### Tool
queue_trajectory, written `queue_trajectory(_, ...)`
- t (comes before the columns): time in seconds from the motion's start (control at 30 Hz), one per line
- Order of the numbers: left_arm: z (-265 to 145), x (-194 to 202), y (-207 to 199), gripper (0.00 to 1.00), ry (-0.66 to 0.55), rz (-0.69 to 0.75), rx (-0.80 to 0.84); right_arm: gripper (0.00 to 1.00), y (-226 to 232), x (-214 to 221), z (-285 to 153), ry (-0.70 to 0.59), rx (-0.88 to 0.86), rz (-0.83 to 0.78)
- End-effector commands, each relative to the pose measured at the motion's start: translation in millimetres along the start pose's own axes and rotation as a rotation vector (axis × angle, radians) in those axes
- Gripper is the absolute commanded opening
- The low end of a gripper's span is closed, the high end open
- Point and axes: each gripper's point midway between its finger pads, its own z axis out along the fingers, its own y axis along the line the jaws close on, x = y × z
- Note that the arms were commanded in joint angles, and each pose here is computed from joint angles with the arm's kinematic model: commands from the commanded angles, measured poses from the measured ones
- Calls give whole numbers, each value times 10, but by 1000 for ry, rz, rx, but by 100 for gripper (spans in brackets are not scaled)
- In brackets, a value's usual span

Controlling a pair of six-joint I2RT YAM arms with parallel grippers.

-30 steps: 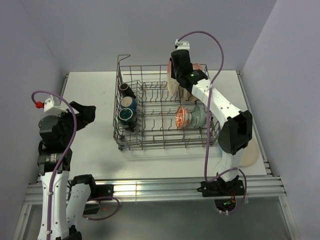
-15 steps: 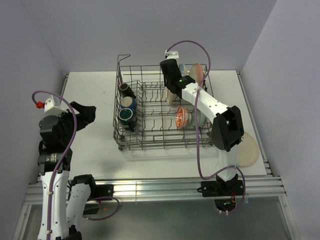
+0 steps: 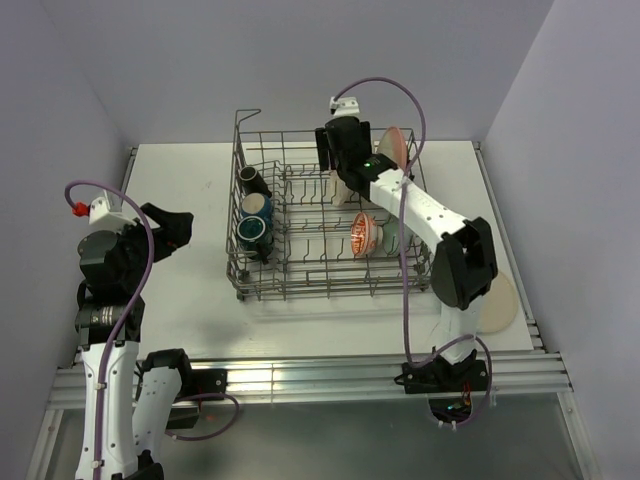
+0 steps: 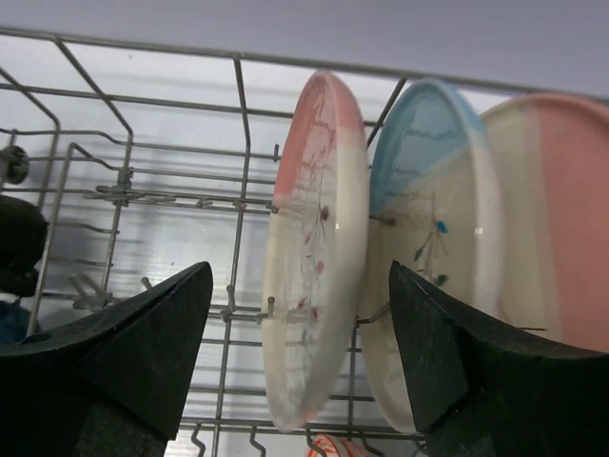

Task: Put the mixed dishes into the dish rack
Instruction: Insert the plate into the dish rack

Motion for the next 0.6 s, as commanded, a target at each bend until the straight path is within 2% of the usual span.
queue_trajectory(0.0, -72, -204, -202, 91, -50, 35, 71, 82, -128, -846, -586, -228, -60, 32)
queue_trajectory(0.2, -101, -224, -363, 94, -37, 39, 147, 92, -115, -1019, -1096, -256, -231, -85)
queue_trajectory(0.27, -140, -225, -477, 99, -25, 35, 201, 95, -94, -869, -1239, -198, -366, -161)
queue_trajectory(0.3, -153, -213, -509, 99, -18, 28, 217, 96, 53, -861, -1471, -212, -538, -219)
queue_trajectory(0.4, -211, -150, -662, 99, 25, 12, 301, 98, -36, -688, -1794, -190, -730, -282)
queue_trajectory(0.53, -304, -92, -769, 99, 62, -1, 359, 98, -406, -438, -1900, -131, -725, -282)
queue_trajectory(0.57, -345, -84, -782, 99, 67, -1, 362, 98, -626, -396, -1869, -110, -685, -251)
